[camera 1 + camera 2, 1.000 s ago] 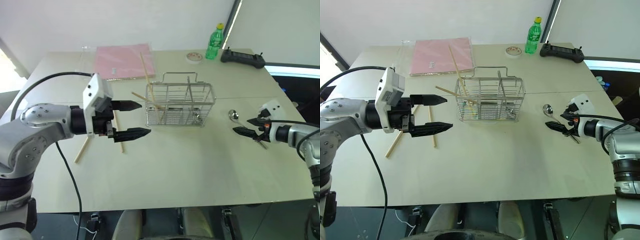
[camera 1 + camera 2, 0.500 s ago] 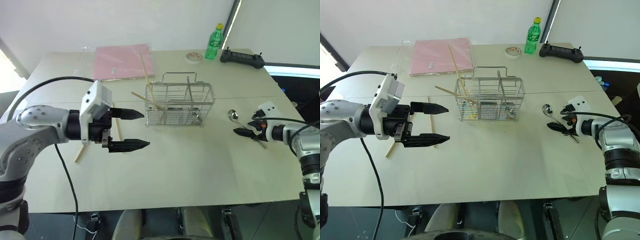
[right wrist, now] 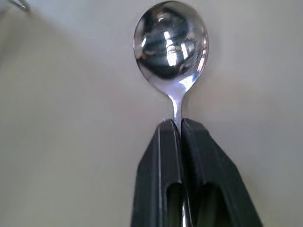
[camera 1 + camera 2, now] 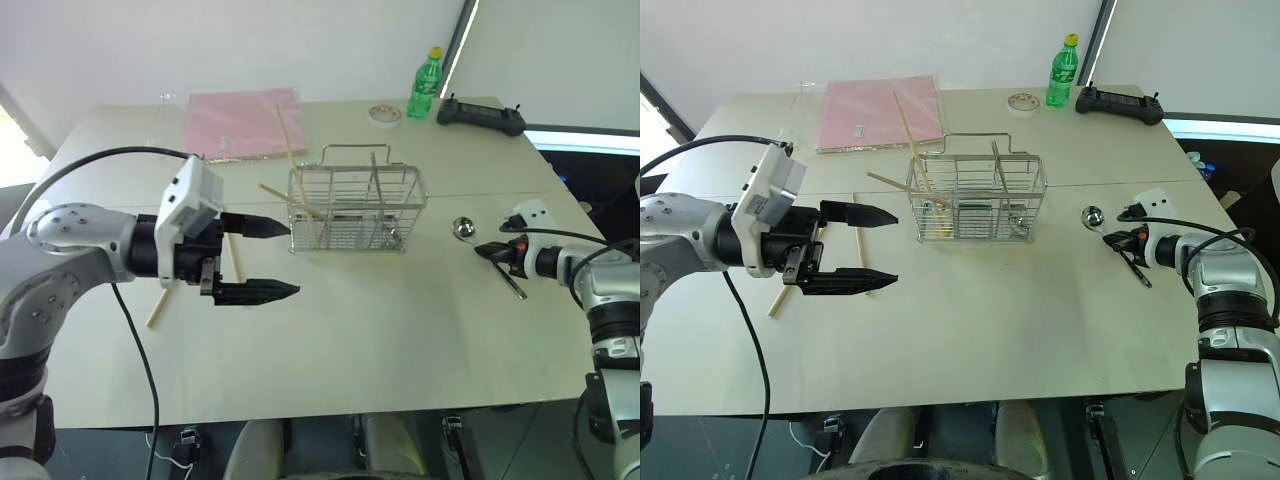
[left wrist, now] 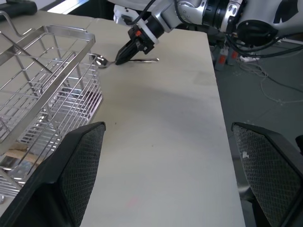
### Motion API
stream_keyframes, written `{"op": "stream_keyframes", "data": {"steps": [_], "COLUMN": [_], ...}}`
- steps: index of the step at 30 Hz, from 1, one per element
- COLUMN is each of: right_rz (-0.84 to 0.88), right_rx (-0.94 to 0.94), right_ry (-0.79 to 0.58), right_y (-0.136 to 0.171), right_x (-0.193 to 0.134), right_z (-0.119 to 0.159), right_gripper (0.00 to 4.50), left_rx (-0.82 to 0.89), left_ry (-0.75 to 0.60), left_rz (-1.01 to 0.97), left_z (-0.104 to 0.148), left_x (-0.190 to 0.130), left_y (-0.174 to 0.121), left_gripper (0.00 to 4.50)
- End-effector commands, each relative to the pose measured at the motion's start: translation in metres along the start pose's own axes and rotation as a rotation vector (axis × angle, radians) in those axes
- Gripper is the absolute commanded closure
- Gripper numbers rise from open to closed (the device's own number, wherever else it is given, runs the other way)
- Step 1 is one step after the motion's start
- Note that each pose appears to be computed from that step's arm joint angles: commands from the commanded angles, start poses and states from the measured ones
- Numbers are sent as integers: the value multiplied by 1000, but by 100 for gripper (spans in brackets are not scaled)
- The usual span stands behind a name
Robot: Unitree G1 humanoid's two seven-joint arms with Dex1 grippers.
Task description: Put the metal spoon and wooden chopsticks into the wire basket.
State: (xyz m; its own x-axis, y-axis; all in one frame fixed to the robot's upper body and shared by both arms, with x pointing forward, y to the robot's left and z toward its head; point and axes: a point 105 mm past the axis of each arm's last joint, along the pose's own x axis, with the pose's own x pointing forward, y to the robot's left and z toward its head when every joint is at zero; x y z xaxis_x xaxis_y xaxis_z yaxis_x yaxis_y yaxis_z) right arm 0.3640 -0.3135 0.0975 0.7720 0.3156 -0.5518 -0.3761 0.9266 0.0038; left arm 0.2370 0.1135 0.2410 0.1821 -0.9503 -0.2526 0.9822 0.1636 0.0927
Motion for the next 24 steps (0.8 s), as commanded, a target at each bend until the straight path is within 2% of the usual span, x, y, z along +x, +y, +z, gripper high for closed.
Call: {"op": "stream_keyframes", "data": {"steps": [1,6,11,18,24], "right_rz": [-3,-9,-9,-114,-47], "right_rx": [-10,-127,-194,-144,-52], "right_ry": [-13,-63,-223,-617,-917], "right_y": [0,5,23,47,89], "right_x": [-3,-14,-38,-95,-123], "right_z": [0,8,37,119,183], "right_gripper": [445,445,445,445,445], "left_rx": [43,53,69,87,106], "left_ry": [-11,-24,-54,-115,-159], "left_rz": [8,44,98,197,253], "left_z": [6,9,14,25,34], "left_x": [1,0,0,-6,-9], "left_y": [0,7,17,35,50], "left_gripper": [0,0,0,0,0]}}
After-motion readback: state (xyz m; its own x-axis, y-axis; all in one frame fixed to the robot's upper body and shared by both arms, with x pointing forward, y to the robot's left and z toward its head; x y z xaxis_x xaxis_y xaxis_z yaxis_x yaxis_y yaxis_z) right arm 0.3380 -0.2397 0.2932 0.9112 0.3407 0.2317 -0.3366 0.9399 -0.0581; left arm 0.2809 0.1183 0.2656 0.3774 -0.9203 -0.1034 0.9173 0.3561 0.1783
